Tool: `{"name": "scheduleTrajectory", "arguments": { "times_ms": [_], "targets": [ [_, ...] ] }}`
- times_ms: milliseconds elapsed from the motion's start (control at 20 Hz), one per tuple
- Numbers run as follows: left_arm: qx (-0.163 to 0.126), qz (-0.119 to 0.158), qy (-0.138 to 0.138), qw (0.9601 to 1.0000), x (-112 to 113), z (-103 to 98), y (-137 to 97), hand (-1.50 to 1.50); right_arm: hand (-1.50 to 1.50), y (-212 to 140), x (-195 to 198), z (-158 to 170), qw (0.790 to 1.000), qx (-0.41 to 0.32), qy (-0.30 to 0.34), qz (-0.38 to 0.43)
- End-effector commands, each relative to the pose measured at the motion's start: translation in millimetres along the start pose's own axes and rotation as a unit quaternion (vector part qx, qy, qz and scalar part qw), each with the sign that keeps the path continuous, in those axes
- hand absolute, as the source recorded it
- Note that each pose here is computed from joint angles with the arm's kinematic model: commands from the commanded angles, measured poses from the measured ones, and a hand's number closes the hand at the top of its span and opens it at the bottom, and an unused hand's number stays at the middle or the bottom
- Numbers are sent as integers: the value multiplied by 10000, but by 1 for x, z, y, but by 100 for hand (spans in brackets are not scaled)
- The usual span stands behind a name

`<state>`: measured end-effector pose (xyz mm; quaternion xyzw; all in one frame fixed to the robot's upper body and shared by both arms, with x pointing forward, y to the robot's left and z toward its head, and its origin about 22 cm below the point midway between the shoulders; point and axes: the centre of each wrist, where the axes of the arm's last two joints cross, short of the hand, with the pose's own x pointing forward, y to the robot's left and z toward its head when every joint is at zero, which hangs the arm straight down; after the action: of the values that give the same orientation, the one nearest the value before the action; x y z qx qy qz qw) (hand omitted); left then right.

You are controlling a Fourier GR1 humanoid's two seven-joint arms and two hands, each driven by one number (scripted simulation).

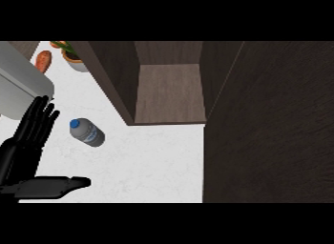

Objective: Pick up the bottled water, place it into the cabinet and close the cabinet

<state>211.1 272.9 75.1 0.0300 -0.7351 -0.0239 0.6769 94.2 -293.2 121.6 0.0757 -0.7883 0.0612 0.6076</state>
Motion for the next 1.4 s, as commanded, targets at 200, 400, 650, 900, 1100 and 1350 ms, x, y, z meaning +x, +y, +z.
{"name": "scheduleTrajectory", "arguments": {
  "times_ms": [200,400,650,900,1100,1350],
  "targets": [
    [131,-100,228,9996,-62,-23,15,-150,-150,16,38,17,9978,254,-480,-372],
    [429,-212,225,9986,-70,-44,24,-150,-150,13,44,19,9980,317,-459,-304],
    [315,-171,502,9981,-98,-51,16,-150,-150,7,41,20,9976,353,-435,-417],
    [278,-160,654,9973,-120,-50,28,-150,-150,9,49,27,9973,367,-455,-455],
    [460,-140,863,9951,-138,-56,40,-150,-150,10,50,28,9974,438,-446,-345],
    [516,-51,828,9952,-172,-43,14,-150,-150,4,42,30,9975,326,-435,-446]
  ]
}}
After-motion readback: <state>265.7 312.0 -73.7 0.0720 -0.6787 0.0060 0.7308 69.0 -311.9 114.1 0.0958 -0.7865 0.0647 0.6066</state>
